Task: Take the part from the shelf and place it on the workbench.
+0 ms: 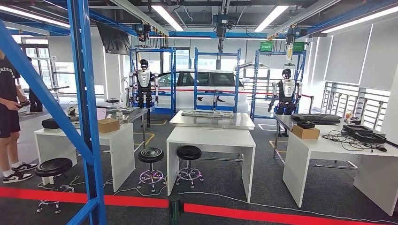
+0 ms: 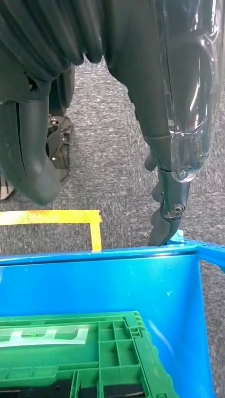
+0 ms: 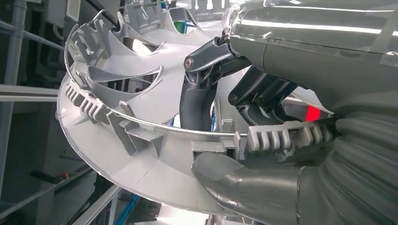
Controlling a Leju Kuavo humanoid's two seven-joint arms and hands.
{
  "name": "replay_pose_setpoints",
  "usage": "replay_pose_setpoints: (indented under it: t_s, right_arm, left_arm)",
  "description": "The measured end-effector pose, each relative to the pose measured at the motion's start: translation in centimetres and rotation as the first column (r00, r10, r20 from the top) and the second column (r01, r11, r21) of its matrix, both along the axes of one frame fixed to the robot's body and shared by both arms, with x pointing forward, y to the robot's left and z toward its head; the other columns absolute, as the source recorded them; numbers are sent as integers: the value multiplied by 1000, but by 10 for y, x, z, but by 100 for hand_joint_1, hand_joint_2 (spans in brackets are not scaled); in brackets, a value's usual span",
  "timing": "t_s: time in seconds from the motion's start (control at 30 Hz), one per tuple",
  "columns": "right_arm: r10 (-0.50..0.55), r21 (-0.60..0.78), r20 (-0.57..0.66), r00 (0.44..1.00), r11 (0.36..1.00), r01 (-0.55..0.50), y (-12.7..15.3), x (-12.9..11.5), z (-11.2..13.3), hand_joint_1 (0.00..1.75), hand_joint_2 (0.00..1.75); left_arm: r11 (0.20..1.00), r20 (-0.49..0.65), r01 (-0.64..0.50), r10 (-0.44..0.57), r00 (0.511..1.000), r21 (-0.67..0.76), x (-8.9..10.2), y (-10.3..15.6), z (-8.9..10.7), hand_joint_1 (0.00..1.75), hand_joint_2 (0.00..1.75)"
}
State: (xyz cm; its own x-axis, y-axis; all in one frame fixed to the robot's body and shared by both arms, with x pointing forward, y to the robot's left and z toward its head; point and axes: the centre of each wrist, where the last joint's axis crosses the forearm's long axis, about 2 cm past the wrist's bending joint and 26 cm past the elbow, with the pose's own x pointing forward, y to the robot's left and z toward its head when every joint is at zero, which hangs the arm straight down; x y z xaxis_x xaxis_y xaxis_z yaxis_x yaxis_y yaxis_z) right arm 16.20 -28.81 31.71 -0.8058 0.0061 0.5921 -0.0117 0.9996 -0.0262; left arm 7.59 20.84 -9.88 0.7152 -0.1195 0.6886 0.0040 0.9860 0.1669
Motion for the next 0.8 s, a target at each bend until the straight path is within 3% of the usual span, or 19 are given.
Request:
replay_pose_setpoints:
  t_s: [0.3, 0.53, 0.8]
  right_arm:
    - [-24, 43, -37, 999, 999, 26, 9, -4, -11, 175, 175]
    - [-21, 120, -145, 989, 992, 38, 13, -6, -25, 175, 175]
    - [-23, 111, -215, 976, 993, 48, 15, -5, -35, 175, 175]
  left_arm:
    - [1000, 22, -11, 12, 1000, -26, 1, 1, 0, 0, 175]
    - [999, 14, 32, -32, 999, 30, 12, 0, 2, 0, 175]
    - [998, -5, 48, -48, 999, 42, 14, -3, 3, 0, 175]
